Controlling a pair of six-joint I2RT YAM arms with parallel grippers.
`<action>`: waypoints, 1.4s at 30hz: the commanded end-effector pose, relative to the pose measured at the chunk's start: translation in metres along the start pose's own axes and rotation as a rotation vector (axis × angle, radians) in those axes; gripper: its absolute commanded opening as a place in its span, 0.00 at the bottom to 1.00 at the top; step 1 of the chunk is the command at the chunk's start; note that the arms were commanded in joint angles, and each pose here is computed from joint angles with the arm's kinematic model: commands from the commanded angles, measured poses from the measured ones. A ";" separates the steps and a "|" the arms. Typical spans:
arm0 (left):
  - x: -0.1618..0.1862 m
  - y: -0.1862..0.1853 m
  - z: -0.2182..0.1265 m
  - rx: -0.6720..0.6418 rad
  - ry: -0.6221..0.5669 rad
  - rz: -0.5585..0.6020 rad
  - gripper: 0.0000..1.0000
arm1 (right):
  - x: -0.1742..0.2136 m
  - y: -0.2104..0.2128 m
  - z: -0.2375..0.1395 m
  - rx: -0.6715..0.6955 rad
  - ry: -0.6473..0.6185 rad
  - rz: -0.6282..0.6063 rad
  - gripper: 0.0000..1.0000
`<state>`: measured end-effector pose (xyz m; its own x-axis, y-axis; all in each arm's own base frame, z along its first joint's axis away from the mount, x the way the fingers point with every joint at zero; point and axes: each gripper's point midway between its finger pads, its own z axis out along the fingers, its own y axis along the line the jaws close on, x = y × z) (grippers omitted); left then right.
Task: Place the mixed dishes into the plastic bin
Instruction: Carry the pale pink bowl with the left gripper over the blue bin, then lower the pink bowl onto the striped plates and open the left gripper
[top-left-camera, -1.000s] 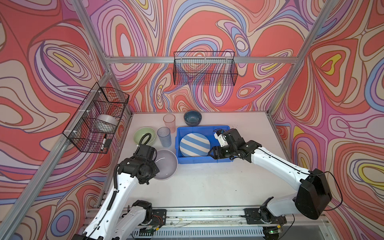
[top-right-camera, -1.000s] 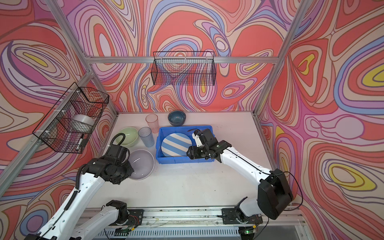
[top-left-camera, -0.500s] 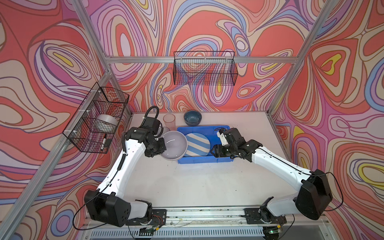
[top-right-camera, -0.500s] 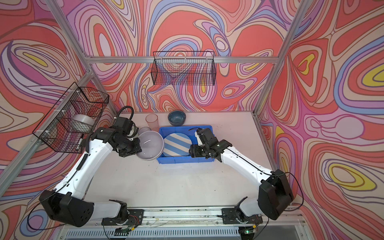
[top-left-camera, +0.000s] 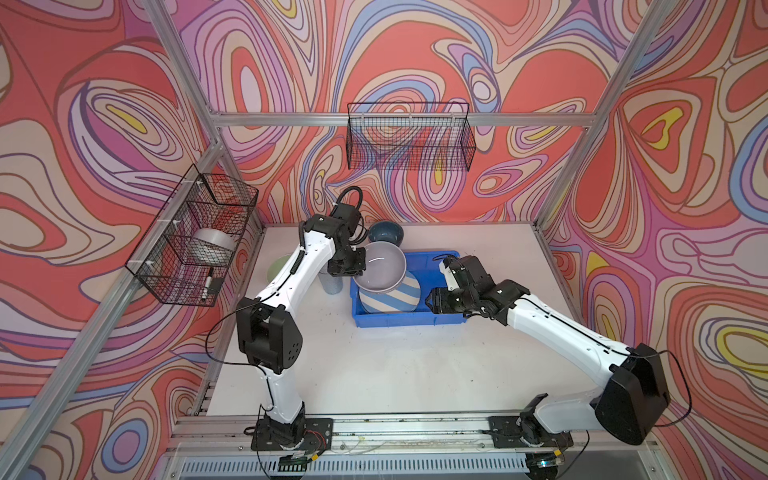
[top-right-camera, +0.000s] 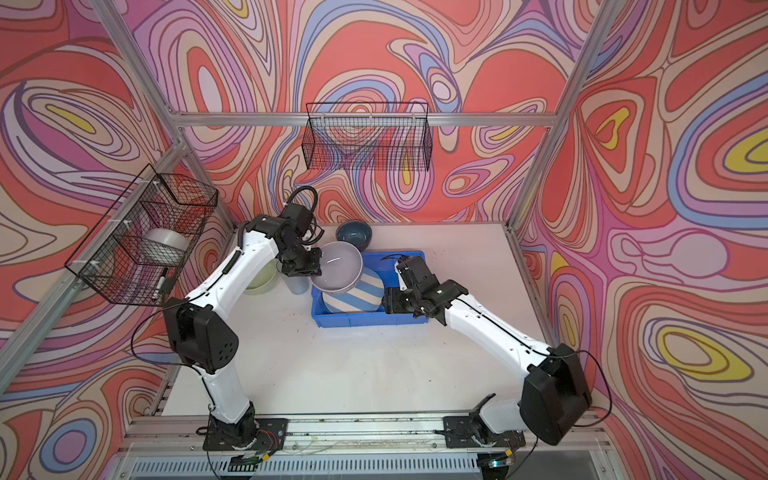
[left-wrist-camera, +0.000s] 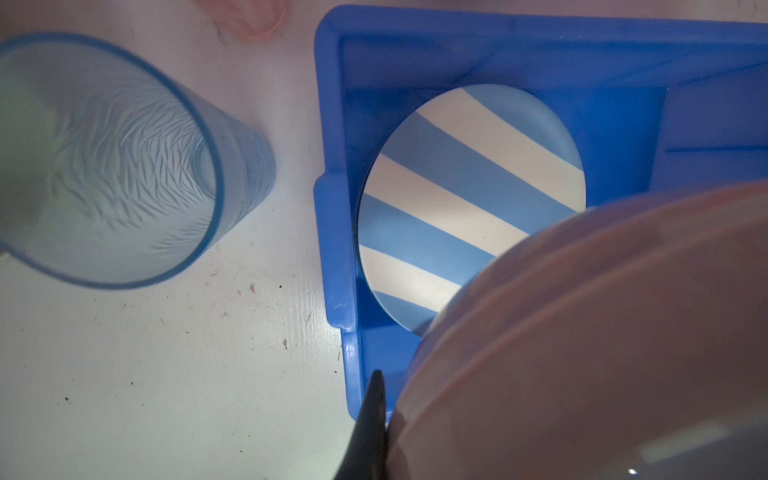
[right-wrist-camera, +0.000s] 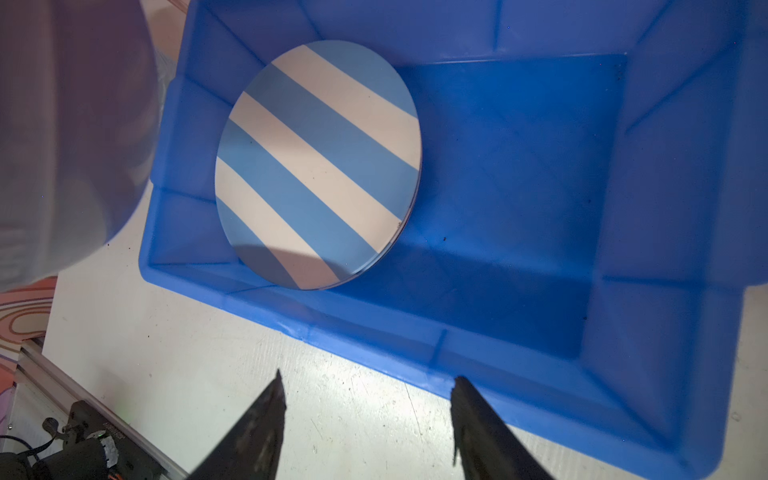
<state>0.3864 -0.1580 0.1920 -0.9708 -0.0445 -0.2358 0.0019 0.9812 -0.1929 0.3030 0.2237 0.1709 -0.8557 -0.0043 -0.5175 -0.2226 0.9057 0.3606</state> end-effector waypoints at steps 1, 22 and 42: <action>-0.008 -0.017 -0.003 0.025 -0.007 0.078 0.00 | -0.004 -0.005 -0.011 0.020 -0.041 0.016 0.65; 0.007 -0.025 0.075 -0.039 0.157 0.113 0.00 | 0.004 -0.008 -0.013 0.015 -0.044 0.033 0.65; 0.001 -0.012 0.099 -0.123 0.166 0.096 0.03 | 0.006 -0.008 -0.013 0.005 -0.049 0.037 0.65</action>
<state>0.4030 -0.1804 0.0917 -0.9956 0.0720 -0.0602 0.0740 0.9967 -0.0320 0.2944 0.2132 0.1718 -0.8481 0.0363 -0.5286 -0.1916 0.9091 0.3698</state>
